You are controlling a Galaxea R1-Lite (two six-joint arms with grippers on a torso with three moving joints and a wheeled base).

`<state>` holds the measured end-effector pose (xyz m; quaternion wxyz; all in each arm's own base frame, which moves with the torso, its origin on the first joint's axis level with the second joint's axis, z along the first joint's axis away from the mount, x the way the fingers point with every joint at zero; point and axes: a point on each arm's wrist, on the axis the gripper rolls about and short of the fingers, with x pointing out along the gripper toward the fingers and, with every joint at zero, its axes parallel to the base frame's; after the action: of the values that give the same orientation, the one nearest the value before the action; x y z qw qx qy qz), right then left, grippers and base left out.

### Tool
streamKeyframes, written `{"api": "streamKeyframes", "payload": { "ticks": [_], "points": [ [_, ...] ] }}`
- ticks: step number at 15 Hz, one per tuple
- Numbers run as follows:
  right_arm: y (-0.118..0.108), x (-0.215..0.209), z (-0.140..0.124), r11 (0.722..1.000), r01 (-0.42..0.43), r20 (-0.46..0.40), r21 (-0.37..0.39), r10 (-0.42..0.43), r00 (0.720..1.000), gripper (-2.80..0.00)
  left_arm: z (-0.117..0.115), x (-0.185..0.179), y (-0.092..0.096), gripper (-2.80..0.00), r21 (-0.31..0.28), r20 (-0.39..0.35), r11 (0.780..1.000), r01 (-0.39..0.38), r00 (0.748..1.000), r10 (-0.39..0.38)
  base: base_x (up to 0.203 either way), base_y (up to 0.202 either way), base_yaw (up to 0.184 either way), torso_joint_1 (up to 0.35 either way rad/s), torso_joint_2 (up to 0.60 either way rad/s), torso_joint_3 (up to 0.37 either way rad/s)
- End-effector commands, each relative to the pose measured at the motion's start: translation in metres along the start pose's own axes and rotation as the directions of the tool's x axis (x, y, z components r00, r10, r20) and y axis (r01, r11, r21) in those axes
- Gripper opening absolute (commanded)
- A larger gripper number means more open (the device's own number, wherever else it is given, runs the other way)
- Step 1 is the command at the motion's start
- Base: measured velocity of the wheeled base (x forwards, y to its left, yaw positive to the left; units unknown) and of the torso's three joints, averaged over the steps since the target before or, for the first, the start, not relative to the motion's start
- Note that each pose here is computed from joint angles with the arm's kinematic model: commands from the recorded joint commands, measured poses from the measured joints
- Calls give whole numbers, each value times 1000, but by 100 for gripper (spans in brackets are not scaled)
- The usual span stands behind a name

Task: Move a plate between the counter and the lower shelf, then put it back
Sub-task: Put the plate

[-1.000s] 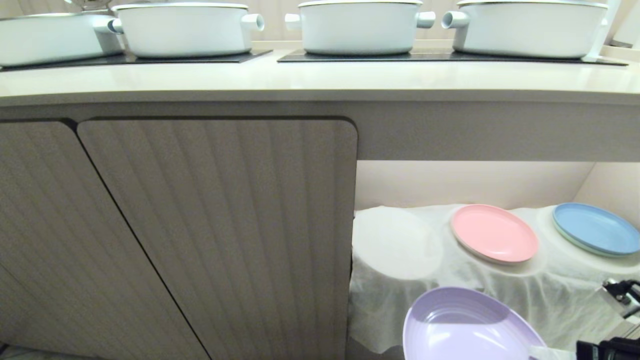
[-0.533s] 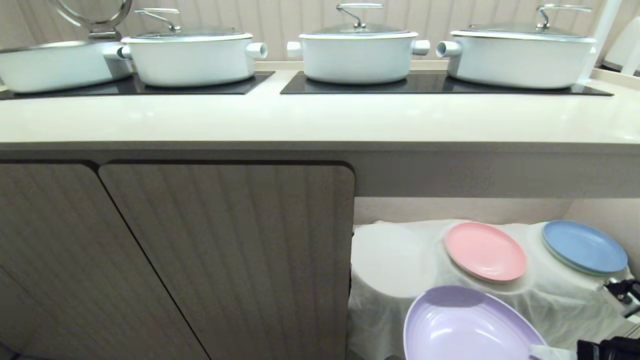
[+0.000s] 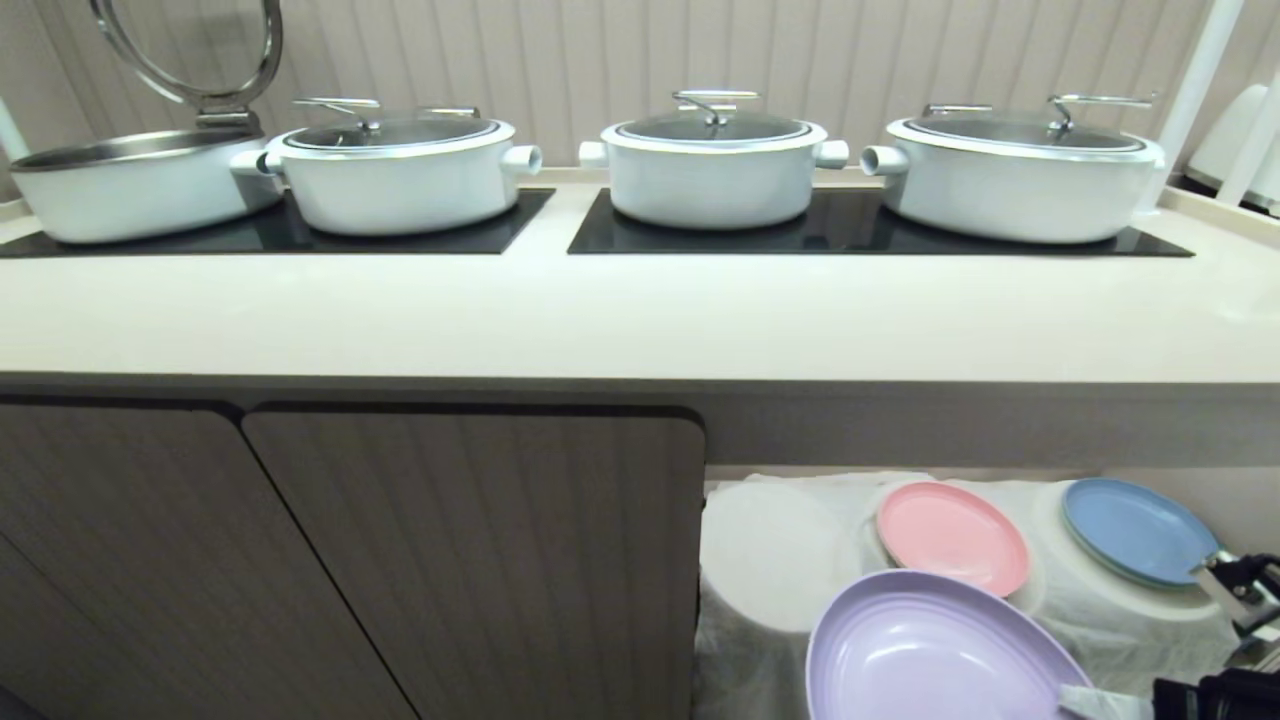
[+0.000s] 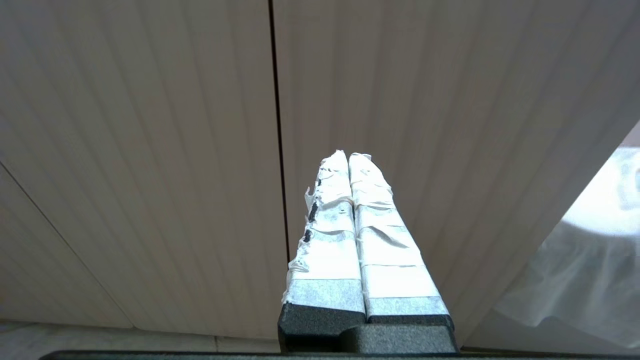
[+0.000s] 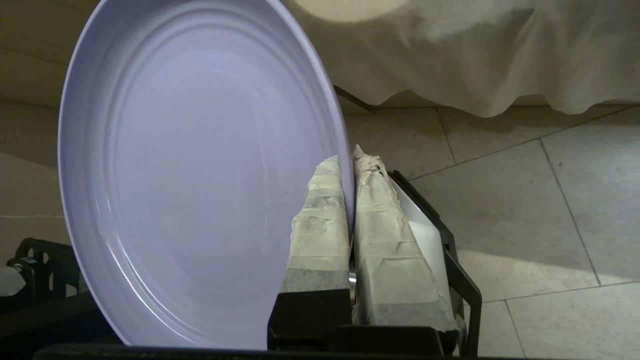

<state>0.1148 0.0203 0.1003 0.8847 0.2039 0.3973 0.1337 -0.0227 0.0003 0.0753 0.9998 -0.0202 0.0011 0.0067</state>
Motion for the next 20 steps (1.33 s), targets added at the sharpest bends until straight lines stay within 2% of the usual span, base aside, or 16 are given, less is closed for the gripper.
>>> {"api": "streamKeyframes", "payload": {
  "ticks": [1,13,20],
  "points": [
    [1,-1,0,1000,-6,0,-3,6,1000,-280,0,0,0,-280,-1,0,1000,-1,1000,1,0,0,0,212,-493,-268],
    [3,-2,-2,1000,-17,-11,-19,17,1000,-280,0,0,0,-280,-1,0,1000,-2,1000,2,0,0,0,246,-541,-290],
    [5,-2,5,1000,-22,3,-22,22,1000,-280,0,0,0,-280,-1,0,1000,-2,1000,2,0,0,0,241,-501,-266]
  ]
}}
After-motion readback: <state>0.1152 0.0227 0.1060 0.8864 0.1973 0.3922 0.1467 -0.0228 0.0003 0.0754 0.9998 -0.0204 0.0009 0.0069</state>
